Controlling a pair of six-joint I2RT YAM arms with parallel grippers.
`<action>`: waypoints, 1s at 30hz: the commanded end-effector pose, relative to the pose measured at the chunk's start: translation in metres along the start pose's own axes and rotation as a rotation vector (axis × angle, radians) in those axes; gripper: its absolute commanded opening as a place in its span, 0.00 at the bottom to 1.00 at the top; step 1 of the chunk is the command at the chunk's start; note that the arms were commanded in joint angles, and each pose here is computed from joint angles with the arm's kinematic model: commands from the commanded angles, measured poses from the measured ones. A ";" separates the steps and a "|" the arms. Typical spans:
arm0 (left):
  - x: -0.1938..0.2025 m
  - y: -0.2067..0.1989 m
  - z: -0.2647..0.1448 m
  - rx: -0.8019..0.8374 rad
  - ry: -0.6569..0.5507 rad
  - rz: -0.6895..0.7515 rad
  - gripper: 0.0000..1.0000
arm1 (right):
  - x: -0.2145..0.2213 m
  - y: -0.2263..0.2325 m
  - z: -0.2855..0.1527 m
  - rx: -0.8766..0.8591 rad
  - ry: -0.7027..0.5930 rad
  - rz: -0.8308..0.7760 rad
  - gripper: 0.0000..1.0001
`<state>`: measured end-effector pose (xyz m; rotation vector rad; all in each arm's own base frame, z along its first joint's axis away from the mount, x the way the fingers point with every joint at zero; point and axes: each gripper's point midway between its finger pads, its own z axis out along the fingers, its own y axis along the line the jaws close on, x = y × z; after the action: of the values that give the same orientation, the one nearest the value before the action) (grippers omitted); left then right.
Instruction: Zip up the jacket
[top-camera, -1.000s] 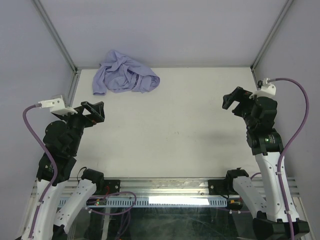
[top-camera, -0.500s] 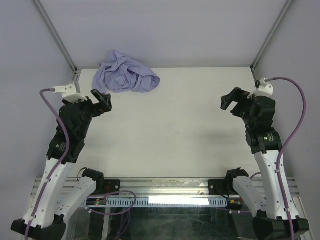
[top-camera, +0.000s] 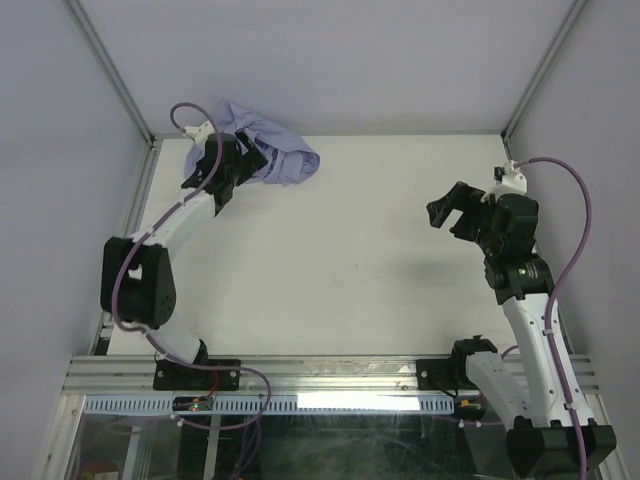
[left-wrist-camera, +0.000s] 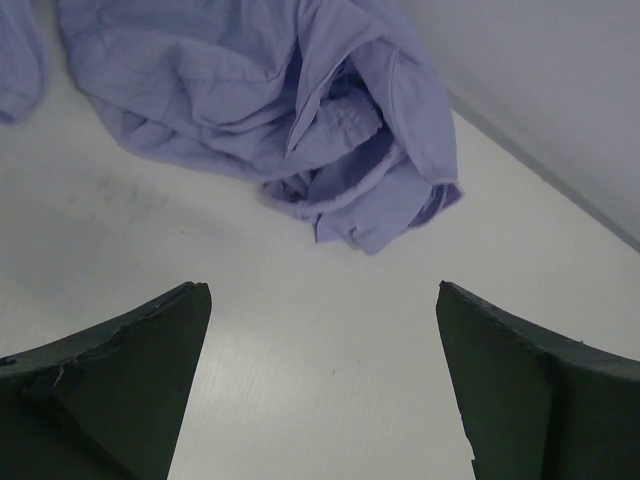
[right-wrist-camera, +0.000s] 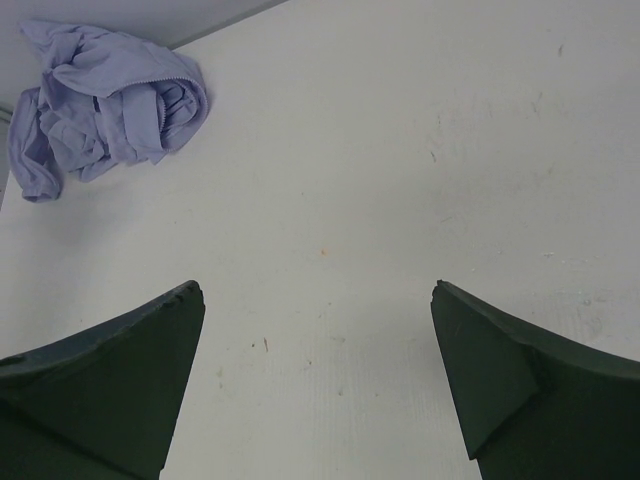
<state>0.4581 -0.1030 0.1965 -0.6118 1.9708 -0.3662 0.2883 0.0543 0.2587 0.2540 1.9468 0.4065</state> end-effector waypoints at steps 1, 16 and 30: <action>-0.046 -0.045 0.056 0.083 -0.118 -0.147 0.99 | -0.007 0.017 -0.005 -0.086 -0.043 0.019 0.99; 0.006 -0.020 0.226 0.036 0.008 0.048 0.64 | 0.015 0.018 -0.007 -0.101 0.042 0.036 0.99; -0.021 -0.183 0.016 0.613 0.112 0.363 0.00 | 0.020 0.032 -0.005 -0.195 0.063 0.025 0.99</action>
<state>0.5746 -0.1734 0.1500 -0.1815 2.1127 -0.5386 0.2702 0.0797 0.2405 0.2027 2.0049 0.5666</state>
